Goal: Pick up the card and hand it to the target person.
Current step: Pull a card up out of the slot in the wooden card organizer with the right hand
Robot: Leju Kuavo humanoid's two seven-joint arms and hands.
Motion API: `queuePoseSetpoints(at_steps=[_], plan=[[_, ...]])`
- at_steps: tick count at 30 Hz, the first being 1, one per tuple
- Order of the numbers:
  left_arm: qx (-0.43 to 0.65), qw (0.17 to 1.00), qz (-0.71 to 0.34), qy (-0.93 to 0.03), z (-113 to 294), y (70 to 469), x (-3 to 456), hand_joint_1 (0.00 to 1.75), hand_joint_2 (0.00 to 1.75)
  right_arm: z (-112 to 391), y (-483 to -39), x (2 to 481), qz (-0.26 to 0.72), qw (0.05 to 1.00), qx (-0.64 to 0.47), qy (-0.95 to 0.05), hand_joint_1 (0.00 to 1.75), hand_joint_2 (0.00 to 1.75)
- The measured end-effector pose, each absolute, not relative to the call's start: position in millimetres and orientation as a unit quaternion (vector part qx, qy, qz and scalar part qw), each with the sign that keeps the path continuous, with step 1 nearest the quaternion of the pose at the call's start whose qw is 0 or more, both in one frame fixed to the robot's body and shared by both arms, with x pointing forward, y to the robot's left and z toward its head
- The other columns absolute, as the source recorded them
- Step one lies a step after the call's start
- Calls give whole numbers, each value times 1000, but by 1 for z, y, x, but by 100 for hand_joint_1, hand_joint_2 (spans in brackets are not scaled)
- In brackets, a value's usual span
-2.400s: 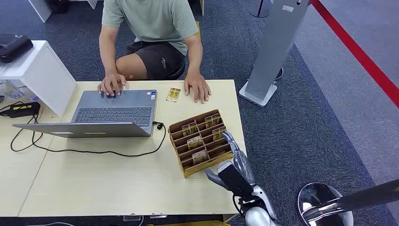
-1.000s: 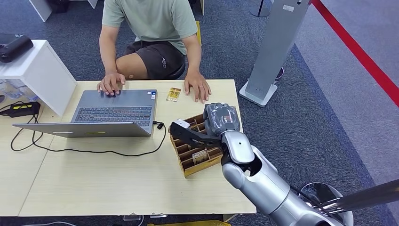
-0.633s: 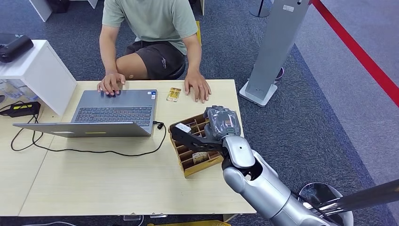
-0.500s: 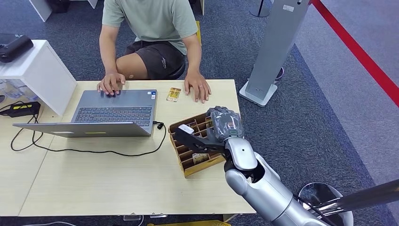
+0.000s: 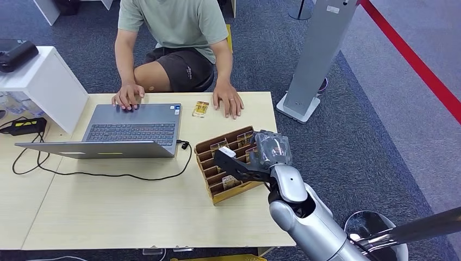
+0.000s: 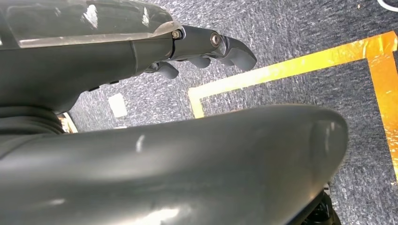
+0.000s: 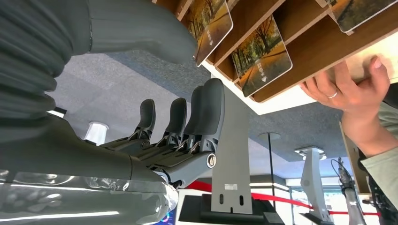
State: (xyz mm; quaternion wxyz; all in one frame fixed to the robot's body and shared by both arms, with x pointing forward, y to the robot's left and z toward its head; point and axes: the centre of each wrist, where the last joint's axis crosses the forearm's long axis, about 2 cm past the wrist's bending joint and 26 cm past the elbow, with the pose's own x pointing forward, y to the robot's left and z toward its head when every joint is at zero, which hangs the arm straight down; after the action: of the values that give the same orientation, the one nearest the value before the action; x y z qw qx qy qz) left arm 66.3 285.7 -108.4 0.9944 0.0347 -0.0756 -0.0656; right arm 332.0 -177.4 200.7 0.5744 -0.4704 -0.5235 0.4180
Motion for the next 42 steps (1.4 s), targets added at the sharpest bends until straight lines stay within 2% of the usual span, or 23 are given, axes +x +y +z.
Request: queuePoseSetpoints(at_steps=[2, 10, 14, 24, 30, 38, 42], plan=[[34, 995, -62, -75, -108, 285, 66, 0, 0, 199, -171, 334, 425, 572, -466, -524, 79, 175], [32, 994, -70, -77, -108, 284, 66, 0, 0, 201, -156, 341, 432, 564, -455, -537, 72, 175], [31, 994, -72, -77, -108, 284, 67, 0, 0, 200, -152, 344, 438, 567, -449, -534, 61, 175], [30, 994, -71, -76, -108, 283, 67, 0, 0, 190, -153, 349, 440, 579, -442, -525, 67, 175], [30, 994, -75, -75, -108, 282, 69, 0, 0, 176, -167, 348, 433, 597, -449, -504, 85, 175], [31, 993, -80, -77, -107, 282, 72, 0, 0, 169, -178, 345, 427, 611, -449, -493, 88, 175], [31, 993, -80, -75, -108, 283, 71, 0, 0, 167, -180, 344, 427, 615, -448, -489, 84, 175]])
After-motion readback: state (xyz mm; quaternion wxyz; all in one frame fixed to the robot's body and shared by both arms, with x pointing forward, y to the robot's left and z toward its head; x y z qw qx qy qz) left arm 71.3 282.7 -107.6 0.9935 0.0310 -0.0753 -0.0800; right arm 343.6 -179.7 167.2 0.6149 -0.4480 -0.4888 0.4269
